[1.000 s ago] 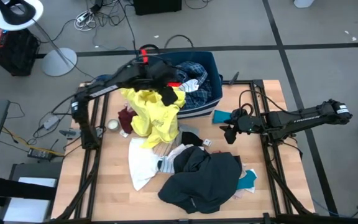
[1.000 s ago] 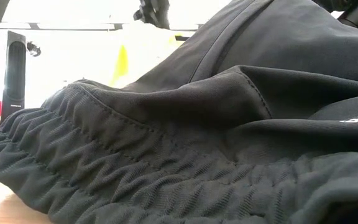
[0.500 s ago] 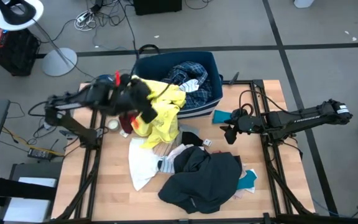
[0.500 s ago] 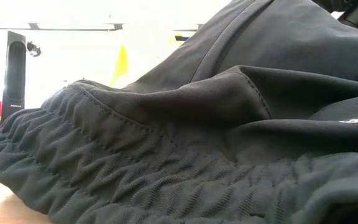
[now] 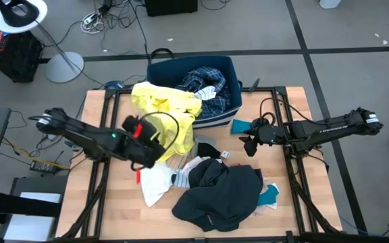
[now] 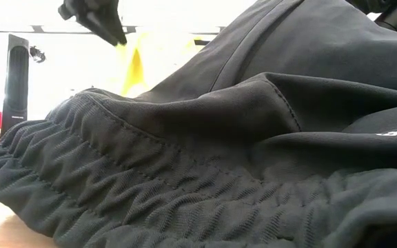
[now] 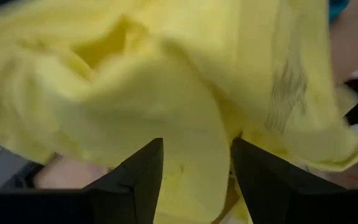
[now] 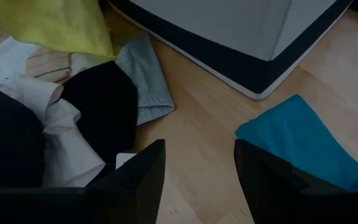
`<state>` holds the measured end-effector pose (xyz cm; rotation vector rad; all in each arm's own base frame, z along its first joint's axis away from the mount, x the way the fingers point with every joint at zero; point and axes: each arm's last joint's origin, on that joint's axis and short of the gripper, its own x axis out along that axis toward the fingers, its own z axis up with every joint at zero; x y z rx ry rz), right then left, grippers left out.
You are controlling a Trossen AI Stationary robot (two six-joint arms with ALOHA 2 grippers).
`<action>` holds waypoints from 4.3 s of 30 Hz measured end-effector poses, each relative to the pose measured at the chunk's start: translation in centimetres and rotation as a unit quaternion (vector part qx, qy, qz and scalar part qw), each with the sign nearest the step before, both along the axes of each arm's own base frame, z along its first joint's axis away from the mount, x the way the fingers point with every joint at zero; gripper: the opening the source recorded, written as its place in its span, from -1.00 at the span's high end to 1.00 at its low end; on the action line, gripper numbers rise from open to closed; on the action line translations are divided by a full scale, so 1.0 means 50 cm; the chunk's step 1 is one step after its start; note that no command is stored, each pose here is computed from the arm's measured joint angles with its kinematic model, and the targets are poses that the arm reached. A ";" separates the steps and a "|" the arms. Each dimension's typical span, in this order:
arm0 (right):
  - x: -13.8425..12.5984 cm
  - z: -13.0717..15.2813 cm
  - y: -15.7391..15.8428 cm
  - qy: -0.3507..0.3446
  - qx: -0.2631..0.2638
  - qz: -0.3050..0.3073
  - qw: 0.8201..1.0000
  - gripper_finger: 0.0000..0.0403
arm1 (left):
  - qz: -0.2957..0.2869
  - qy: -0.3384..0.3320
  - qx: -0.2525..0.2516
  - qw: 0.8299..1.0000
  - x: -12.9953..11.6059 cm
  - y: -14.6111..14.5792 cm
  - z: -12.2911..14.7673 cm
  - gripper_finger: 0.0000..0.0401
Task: Sort clothes
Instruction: Put the yellow shirt into the blue laundry bin
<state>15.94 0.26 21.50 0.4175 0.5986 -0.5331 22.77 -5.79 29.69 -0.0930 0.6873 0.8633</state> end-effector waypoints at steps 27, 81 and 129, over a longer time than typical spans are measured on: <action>0.000 0.000 0.000 0.002 -0.003 0.002 1.000 0.05 | 0.042 -0.079 -0.089 0.992 -0.013 0.051 -0.260 0.92; -0.001 -0.003 -0.005 0.013 -0.020 -0.011 1.000 0.05 | -0.079 -0.021 0.073 0.994 0.171 0.434 0.254 1.00; -0.002 -0.003 -0.005 0.014 -0.019 -0.011 1.000 0.05 | -0.145 0.028 -0.075 0.986 0.224 0.380 0.170 0.29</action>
